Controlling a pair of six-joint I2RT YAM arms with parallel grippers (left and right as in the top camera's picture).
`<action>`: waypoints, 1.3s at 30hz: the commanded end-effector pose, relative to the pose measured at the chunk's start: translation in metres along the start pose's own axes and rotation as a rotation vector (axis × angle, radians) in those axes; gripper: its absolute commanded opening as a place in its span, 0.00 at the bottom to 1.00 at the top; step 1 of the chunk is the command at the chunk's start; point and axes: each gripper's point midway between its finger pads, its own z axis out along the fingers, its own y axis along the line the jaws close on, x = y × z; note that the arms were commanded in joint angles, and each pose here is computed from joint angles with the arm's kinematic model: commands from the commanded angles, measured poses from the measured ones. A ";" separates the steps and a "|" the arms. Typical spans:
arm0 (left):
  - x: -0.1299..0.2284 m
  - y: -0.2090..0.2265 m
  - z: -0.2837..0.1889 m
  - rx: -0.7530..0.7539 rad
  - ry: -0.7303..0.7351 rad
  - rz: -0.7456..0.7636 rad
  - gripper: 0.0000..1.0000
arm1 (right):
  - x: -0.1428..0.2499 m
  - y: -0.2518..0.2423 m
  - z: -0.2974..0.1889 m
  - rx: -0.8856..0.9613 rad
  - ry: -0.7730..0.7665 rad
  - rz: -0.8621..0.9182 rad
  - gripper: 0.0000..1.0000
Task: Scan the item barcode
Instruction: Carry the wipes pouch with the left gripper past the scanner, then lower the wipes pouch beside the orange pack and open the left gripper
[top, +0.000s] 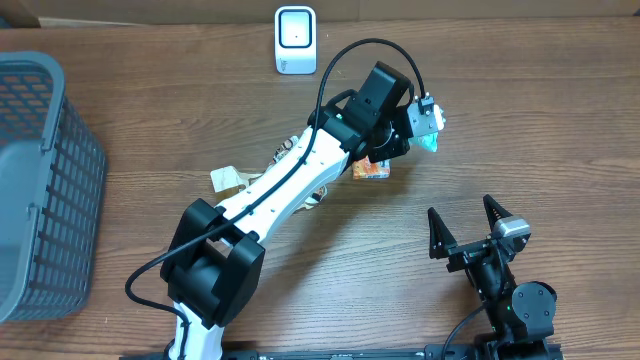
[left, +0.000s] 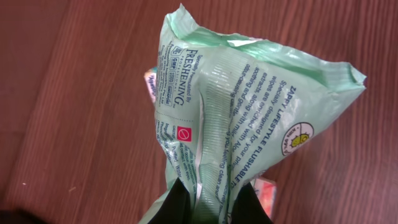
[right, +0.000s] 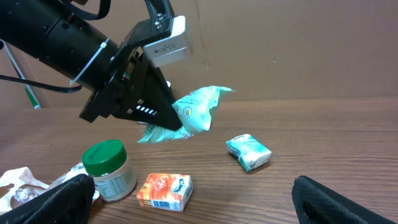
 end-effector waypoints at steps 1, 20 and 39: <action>-0.017 -0.017 -0.002 0.038 -0.038 0.027 0.04 | 0.002 0.000 0.000 -0.003 -0.005 0.001 1.00; 0.027 -0.044 0.054 0.127 0.079 0.598 0.04 | 0.002 0.000 0.000 -0.003 -0.005 0.001 1.00; 0.010 -0.038 0.064 0.048 0.062 0.429 0.99 | 0.002 0.000 0.000 -0.003 -0.005 0.001 1.00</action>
